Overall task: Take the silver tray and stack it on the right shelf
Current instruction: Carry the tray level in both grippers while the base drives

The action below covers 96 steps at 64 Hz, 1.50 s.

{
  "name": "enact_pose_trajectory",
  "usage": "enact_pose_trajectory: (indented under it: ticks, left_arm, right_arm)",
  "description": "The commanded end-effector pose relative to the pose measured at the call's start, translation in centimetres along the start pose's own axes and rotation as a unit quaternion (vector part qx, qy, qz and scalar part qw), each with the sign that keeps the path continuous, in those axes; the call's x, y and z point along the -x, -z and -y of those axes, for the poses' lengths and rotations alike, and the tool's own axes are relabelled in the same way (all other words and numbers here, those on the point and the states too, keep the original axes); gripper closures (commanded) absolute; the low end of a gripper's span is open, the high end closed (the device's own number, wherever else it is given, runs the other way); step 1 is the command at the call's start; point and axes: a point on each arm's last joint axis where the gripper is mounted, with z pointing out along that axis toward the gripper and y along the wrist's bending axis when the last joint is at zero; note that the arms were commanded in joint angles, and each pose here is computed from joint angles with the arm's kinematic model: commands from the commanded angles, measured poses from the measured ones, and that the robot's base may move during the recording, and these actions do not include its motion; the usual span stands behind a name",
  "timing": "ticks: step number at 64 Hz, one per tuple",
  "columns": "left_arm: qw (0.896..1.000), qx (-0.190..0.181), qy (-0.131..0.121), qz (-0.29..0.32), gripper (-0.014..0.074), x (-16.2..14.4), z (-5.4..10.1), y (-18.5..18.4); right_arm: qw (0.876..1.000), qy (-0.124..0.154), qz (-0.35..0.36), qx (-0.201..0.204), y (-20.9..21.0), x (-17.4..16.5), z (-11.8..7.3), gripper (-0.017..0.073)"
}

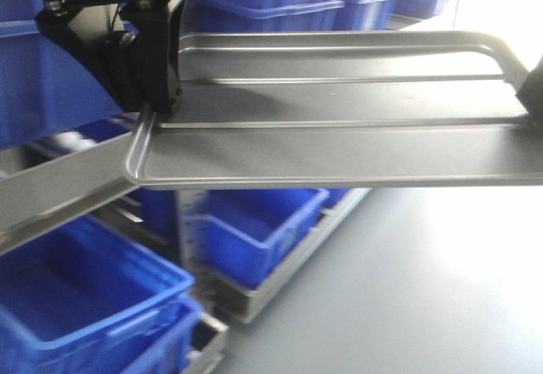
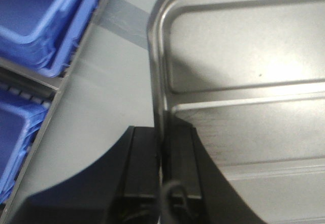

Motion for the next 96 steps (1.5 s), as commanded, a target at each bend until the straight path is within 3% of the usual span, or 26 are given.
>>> enact_pose_trajectory:
  ticks: [1, 96]
  left_arm:
    - [0.999, -0.032, -0.016, 0.036, 0.0687, 0.44, 0.44, 2.26]
    - [0.999, -0.032, -0.016, 0.036, 0.0687, 0.44, 0.44, 2.26]
  right_arm:
    - [0.998, 0.014, 0.063, 0.023, 1.42, 1.16, -0.52, 0.0503]
    - [0.998, 0.014, 0.063, 0.023, 1.42, 1.16, -0.52, 0.0503]
